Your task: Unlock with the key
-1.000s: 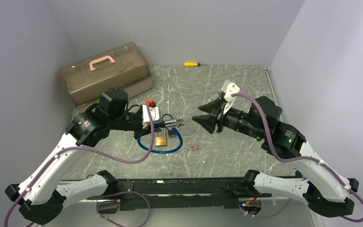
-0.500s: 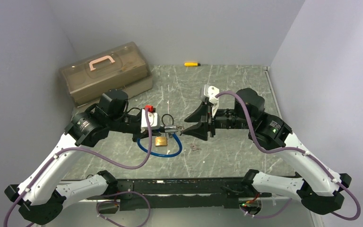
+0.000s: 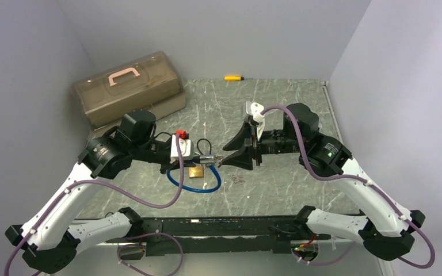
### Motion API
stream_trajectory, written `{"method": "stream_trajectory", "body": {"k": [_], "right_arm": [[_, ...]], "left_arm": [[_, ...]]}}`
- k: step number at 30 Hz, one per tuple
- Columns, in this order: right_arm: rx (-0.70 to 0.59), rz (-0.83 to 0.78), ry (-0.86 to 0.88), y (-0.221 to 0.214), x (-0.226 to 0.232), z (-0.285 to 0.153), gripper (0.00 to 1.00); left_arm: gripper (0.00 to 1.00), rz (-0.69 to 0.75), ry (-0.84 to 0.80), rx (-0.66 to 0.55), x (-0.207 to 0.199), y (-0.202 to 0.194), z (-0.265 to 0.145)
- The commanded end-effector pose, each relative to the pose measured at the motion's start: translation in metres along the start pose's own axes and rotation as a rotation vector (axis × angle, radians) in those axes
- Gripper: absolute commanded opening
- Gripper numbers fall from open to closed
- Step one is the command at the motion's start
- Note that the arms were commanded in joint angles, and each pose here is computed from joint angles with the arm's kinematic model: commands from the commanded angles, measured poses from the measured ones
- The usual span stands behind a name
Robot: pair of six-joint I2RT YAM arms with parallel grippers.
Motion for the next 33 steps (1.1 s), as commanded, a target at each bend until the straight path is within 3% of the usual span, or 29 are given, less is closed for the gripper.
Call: {"method": "stream_trajectory", "body": {"k": [1,13,33], "right_arm": [[-0.059,-0.023,0.075,0.015,0.005,0.002,0.42],[-0.052,0.013,0.08,0.01,0.001,0.007,0.0],[-0.058,0.098,0.125,-0.012,0.001,0.024,0.0]], "left_arm": [[0.0,0.092,-0.002,-0.101,-0.005,0.028,-0.011],[0.0,0.086,0.01,-0.103,-0.004,0.029,-0.011],[0.0,0.055,0.031,-0.142,-0.001,0.045,-0.014]]}}
Point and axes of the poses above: each gripper's point midway between its finger pads, its own z axis out along the fingers, its own x axis along the line the jaws close on, y = z × x, the point moved 5 cm from there along -z, back along the fingers, and after that the axes turned 13 degrees about -z, right-handed, at the moved point
